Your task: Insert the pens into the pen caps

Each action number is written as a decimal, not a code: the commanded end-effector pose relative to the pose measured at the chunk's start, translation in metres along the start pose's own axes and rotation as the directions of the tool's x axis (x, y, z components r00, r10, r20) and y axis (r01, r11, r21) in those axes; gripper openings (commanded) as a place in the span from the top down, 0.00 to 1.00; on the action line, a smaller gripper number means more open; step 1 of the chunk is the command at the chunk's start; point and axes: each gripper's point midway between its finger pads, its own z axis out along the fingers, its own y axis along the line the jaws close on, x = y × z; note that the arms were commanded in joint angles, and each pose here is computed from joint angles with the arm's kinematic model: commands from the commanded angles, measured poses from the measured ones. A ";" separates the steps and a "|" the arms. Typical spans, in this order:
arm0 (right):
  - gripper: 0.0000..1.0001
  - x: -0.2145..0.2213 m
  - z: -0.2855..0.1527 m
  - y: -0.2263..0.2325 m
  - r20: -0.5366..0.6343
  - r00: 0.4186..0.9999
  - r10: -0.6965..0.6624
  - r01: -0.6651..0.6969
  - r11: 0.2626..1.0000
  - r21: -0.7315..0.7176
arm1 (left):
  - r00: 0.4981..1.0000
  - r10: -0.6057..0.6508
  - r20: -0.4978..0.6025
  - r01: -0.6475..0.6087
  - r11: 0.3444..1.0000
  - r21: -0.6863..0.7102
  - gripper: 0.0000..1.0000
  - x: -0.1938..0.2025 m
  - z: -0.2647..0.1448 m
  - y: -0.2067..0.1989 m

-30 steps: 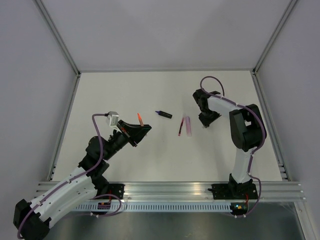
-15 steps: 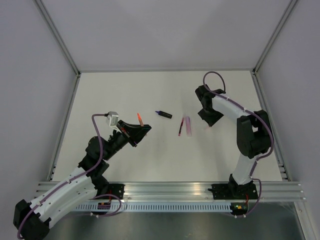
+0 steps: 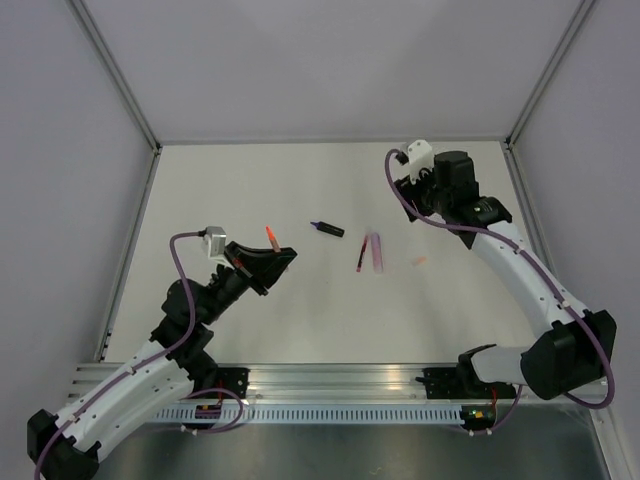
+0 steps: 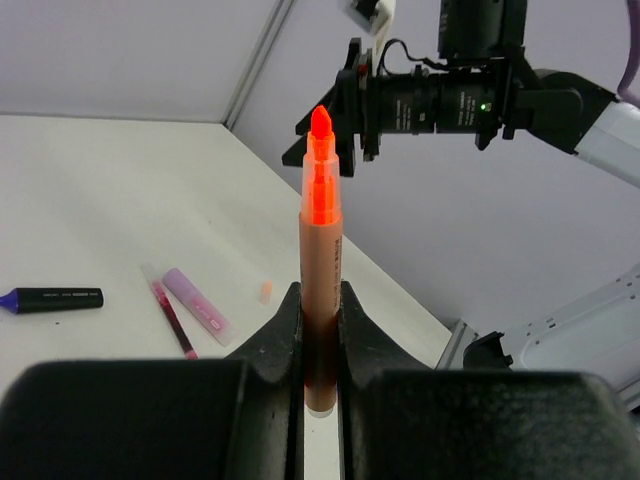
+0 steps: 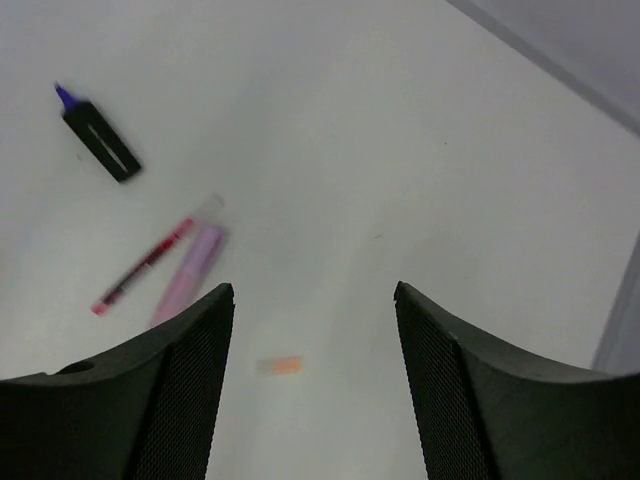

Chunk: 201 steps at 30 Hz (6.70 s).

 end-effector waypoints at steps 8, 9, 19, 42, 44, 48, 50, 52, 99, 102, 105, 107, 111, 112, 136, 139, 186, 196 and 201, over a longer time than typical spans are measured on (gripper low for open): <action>0.30 0.094 0.032 -0.021 -0.127 0.659 -0.741 0.632 0.637 -0.442 | 0.999 0.028 0.021 -0.028 0.999 -0.025 0.98 -0.001 -0.003 0.007; 0.30 0.105 0.040 -0.018 -0.130 0.651 -0.748 0.615 0.620 -0.487 | 0.999 0.028 0.023 -0.027 0.999 -0.027 0.98 -0.001 -0.003 0.007; 0.30 0.177 0.052 0.008 -0.128 0.636 -0.761 0.518 0.545 -0.660 | 0.999 0.023 0.025 -0.022 0.999 -0.046 0.97 -0.001 -0.003 0.010; 0.35 0.224 0.063 0.022 -0.154 0.563 -0.812 0.483 0.474 -0.736 | 0.999 0.021 0.027 -0.019 0.998 -0.054 0.97 -0.001 -0.004 0.012; 0.35 0.225 0.068 0.022 -0.153 0.549 -0.822 0.487 0.463 -0.740 | 0.999 0.023 0.026 -0.021 0.998 -0.056 0.97 -0.001 -0.003 0.013; 0.35 0.223 0.073 0.026 -0.139 0.555 -0.820 0.490 0.457 -0.742 | 0.999 0.024 0.026 -0.022 0.998 -0.056 0.97 -0.001 -0.003 0.013; 0.37 0.228 0.074 0.026 -0.155 0.551 -0.820 0.468 0.458 -0.756 | 0.999 0.025 0.026 -0.024 0.998 -0.058 0.97 0.000 -0.003 0.013; 0.40 0.234 0.072 0.024 -0.174 0.539 -0.824 0.446 0.455 -0.771 | 0.999 0.025 0.025 -0.023 0.998 -0.060 0.97 0.000 -0.003 0.014; 1.00 0.095 0.106 0.031 -0.365 0.920 -0.139 -0.010 0.926 -0.378 | 0.993 0.048 -0.112 -0.064 0.988 -0.143 0.98 0.024 0.010 0.035; 1.00 0.056 0.100 0.027 -0.386 0.921 0.057 -0.176 0.944 -0.281 | 0.979 0.024 -0.204 -0.048 0.993 -0.110 0.98 0.034 0.023 0.027; 1.00 -0.005 0.092 0.035 -0.255 0.937 0.239 -0.309 0.908 -0.282 | 0.969 0.023 -0.244 -0.021 1.000 0.009 0.98 0.044 0.029 0.008; 1.00 -0.022 0.068 0.046 -0.183 0.906 0.381 -0.420 0.860 -0.291 | 0.964 0.017 -0.267 -0.005 0.999 0.045 0.98 0.050 0.031 0.004; 1.00 -0.068 0.020 0.059 0.069 0.809 0.584 -0.520 0.765 -0.381 | 0.955 0.022 -0.295 0.028 0.986 0.165 0.98 0.054 0.029 -0.017; 1.00 -0.058 0.000 0.067 0.089 0.782 0.618 -0.534 0.735 -0.418 | 0.958 0.016 -0.285 0.041 0.981 0.192 0.98 0.052 0.029 -0.023; 1.00 -0.071 -0.143 0.167 0.312 0.650 0.693 -0.184 0.543 -0.820 | 0.898 -0.017 -0.440 0.215 0.888 0.406 0.98 0.086 0.031 -0.057; 1.00 -0.071 -0.146 0.175 0.301 0.657 0.691 -0.175 0.529 -0.830 | 0.897 -0.014 -0.442 0.213 0.889 0.405 0.98 0.086 0.032 -0.056; 1.00 -0.030 -0.133 0.253 0.126 0.826 0.550 -0.184 0.473 -0.862 | 0.932 0.008 -0.361 0.136 0.919 0.371 0.98 0.072 0.029 -0.051; 0.95 -0.020 -0.133 0.267 0.157 0.850 0.504 -0.164 0.535 -0.829 | 0.943 0.013 -0.334 0.111 0.930 0.352 0.98 0.067 0.028 -0.048; 0.68 -0.024 -0.137 0.263 0.180 0.840 0.513 -0.159 0.549 -0.821 | 0.940 0.016 -0.342 0.114 0.927 0.357 0.98 0.069 0.028 -0.049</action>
